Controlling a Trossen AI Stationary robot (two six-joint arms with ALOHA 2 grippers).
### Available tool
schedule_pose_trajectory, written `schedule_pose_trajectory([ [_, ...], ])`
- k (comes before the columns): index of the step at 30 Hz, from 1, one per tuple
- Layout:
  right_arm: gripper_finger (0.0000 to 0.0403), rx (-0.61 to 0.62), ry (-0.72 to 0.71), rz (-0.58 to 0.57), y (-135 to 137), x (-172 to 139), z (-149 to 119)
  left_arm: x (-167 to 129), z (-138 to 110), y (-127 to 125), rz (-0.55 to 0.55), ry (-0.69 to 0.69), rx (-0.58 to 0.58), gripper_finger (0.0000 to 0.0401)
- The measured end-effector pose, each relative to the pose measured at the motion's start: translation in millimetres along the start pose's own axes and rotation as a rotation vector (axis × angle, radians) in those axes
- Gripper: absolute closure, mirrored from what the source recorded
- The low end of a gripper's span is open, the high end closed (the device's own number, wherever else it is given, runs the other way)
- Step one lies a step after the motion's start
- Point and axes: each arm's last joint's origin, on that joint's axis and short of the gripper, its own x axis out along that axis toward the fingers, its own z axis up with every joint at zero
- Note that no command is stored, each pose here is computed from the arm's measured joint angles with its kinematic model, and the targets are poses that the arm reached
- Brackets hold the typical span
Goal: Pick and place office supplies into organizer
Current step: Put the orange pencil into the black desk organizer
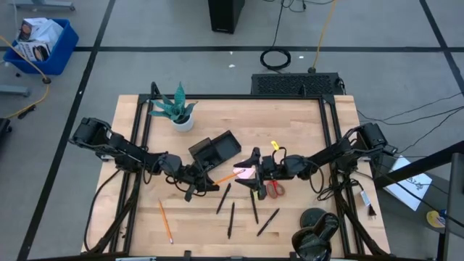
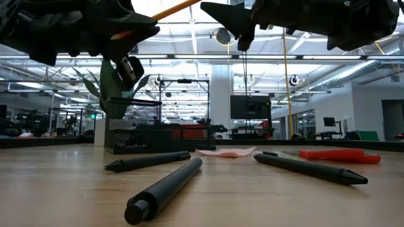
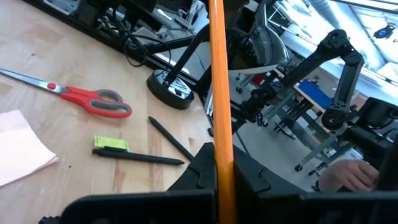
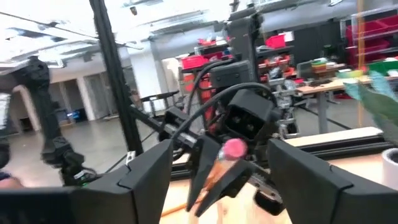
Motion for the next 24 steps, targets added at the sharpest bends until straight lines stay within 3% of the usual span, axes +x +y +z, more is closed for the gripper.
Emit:
schedule_pose_trajectory([
  [6, 0.0211, -0.001, -0.006, 0.046, 1.5, 0.0, 1.1, 0.0, 0.1, 0.2, 0.002, -0.001, -0.001, 0.0377],
  [11, 0.0280, -0.008, -0.007, 0.035, -1.0, 0.3, 1.4, 0.0, 0.0, 0.3, 0.003, -0.001, 0.004, 0.0393],
  [18, 0.0386, -0.066, -0.011, 0.033, -1.2, 0.4, 1.7, -0.2, 1.0, 1.6, 0.010, -0.007, -0.009, 0.0368],
  [24, 0.0397, -0.114, -0.015, 0.028, -1.3, 0.4, 2.1, -0.2, 1.0, 1.6, 0.010, -0.007, -0.011, 0.0376],
])
